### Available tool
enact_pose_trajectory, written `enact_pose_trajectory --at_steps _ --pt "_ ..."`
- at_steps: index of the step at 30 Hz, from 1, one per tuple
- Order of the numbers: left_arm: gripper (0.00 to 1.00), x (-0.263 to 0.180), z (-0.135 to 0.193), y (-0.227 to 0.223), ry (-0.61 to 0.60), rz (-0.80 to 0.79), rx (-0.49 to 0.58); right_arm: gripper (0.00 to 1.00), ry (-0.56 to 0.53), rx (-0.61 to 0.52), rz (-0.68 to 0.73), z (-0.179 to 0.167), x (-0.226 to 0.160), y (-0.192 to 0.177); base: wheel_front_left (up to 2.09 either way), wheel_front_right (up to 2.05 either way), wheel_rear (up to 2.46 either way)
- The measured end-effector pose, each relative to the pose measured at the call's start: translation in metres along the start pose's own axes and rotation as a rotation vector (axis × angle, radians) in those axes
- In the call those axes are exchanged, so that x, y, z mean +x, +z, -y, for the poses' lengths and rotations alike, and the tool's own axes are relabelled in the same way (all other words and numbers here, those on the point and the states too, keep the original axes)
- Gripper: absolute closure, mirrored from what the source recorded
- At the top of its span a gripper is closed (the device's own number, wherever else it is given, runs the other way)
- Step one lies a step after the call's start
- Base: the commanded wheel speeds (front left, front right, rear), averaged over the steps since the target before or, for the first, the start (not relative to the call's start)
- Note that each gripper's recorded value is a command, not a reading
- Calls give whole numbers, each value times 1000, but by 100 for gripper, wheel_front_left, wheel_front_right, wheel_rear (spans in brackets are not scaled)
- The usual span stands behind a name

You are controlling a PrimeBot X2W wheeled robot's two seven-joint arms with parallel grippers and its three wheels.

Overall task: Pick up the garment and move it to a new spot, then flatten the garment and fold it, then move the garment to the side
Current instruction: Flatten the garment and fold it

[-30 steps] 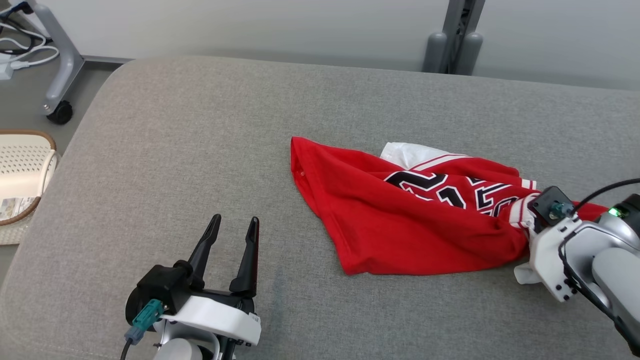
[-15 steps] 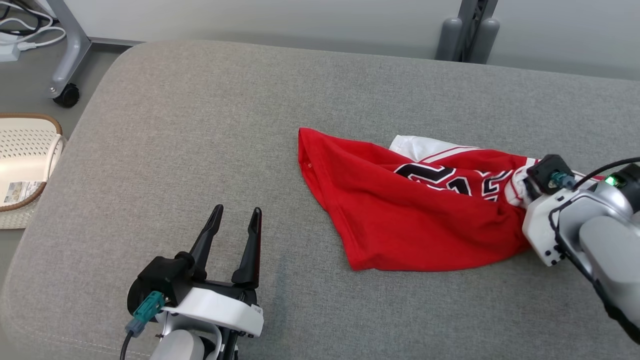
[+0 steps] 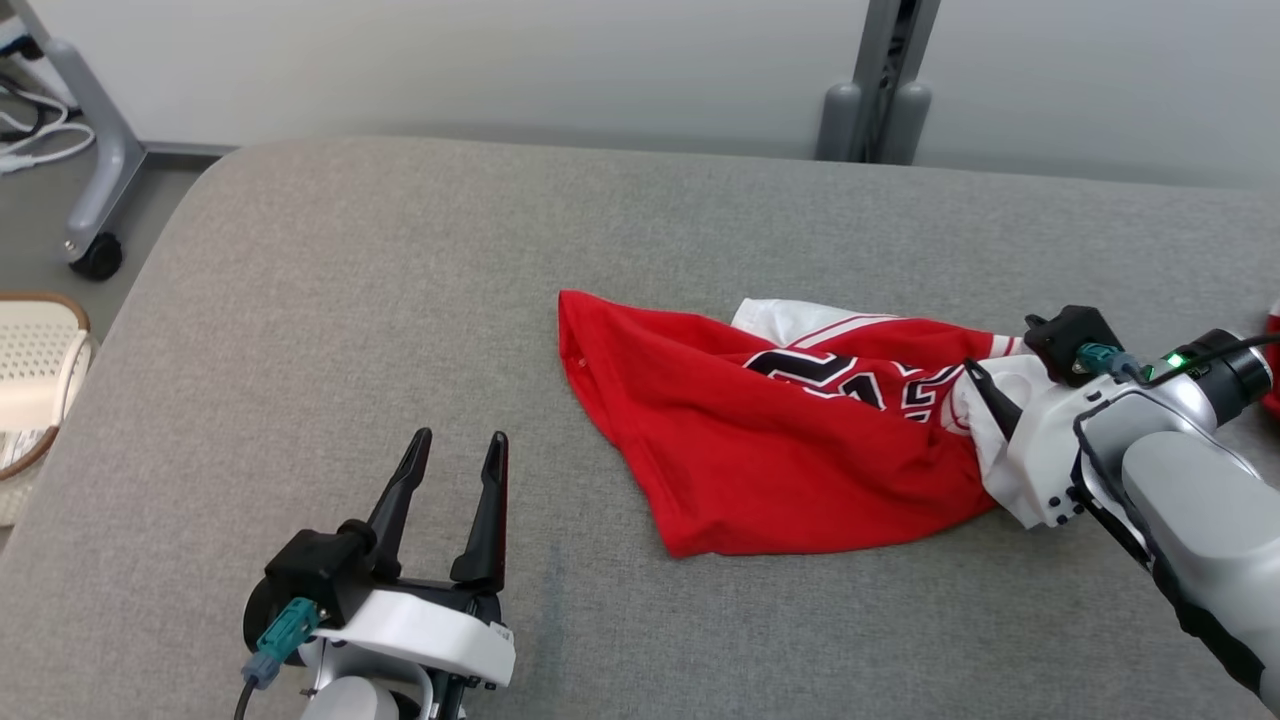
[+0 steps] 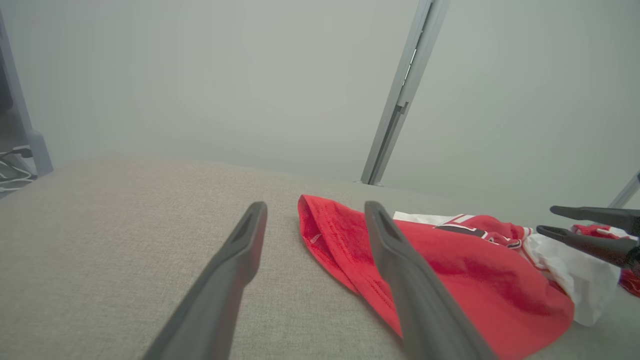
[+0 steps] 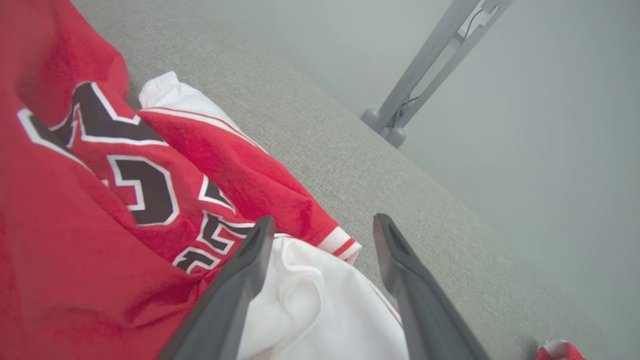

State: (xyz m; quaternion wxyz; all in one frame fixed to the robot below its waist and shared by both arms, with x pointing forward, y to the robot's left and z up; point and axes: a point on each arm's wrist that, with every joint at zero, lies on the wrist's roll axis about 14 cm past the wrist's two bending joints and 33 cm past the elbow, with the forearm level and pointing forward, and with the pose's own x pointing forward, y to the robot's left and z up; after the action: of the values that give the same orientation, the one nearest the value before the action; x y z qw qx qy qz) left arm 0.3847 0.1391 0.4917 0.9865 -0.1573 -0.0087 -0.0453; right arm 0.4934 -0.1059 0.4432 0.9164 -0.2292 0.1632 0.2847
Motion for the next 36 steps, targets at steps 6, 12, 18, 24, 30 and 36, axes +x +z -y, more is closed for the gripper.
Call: enact_pose_trajectory --at_steps 6,12,18,24,30,36 --pt "0 -4 7 5 -15 15 1 0 -75 102 137 24 -23 30 0 0 0" --pt "0 -6 13 11 -31 34 0 0 -212 273 328 68 -58 63 0 0 0" --pt "0 -5 17 12 -43 39 -2 0 -354 413 486 87 -105 55 0 0 0" --pt "0 -4 19 13 -47 42 -3 0 -470 569 534 66 -138 19 0 0 0" --pt "0 -6 20 12 -50 40 -2 0 -506 674 483 34 -150 -15 0 0 0" --pt "0 -11 20 7 -50 25 -3 0 -495 712 454 17 -149 -25 0 0 0"
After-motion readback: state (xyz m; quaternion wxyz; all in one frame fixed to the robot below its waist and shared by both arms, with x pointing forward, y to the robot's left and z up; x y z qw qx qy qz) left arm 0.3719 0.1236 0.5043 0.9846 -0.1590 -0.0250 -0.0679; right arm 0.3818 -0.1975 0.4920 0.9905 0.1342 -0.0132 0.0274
